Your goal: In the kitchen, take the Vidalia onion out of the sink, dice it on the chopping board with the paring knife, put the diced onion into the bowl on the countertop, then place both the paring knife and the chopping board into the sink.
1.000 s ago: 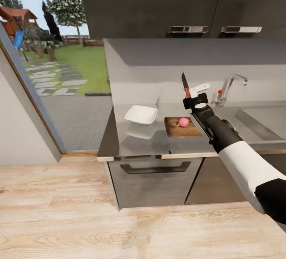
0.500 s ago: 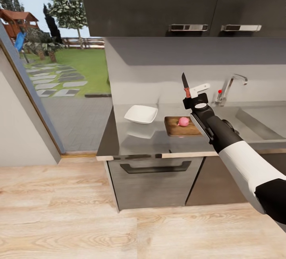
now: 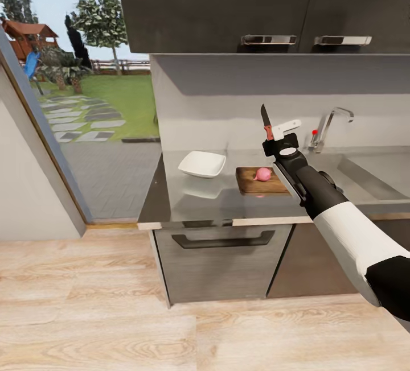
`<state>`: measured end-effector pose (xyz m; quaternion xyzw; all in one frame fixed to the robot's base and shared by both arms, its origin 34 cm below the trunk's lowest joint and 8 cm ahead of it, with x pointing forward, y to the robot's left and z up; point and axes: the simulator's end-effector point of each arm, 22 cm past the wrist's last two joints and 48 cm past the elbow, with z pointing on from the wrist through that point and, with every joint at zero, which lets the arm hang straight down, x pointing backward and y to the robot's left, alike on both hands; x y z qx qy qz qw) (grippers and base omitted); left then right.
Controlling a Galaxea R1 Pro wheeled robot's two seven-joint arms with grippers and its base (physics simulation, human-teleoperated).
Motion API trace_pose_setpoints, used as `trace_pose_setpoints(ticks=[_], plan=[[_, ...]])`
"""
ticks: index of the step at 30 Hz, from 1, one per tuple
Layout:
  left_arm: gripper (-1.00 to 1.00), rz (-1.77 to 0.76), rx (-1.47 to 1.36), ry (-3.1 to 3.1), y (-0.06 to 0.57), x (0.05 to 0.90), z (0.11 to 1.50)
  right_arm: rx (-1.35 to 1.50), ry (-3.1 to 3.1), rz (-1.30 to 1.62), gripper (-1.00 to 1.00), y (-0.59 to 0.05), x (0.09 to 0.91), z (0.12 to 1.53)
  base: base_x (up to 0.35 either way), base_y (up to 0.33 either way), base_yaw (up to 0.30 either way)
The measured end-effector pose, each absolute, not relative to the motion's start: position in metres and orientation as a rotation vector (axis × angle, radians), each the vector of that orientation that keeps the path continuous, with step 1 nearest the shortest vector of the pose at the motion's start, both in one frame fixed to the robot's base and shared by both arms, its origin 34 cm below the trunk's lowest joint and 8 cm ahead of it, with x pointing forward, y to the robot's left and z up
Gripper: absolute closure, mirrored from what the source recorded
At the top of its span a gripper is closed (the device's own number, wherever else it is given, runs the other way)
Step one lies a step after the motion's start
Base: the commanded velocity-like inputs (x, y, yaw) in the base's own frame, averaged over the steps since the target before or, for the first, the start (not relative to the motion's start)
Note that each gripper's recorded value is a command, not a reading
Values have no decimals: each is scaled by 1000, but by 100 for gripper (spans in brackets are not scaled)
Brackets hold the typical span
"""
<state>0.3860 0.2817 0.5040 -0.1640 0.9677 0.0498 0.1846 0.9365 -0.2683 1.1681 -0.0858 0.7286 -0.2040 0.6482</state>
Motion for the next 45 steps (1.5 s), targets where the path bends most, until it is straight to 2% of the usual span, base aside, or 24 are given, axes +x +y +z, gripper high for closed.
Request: trace_pose_setpoints(ticks=[45], plan=[[-100, 124, -459, 2670, 282, 406, 445, -179, 1598, -467, 100, -269, 916, 1141, 0, 0, 0]])
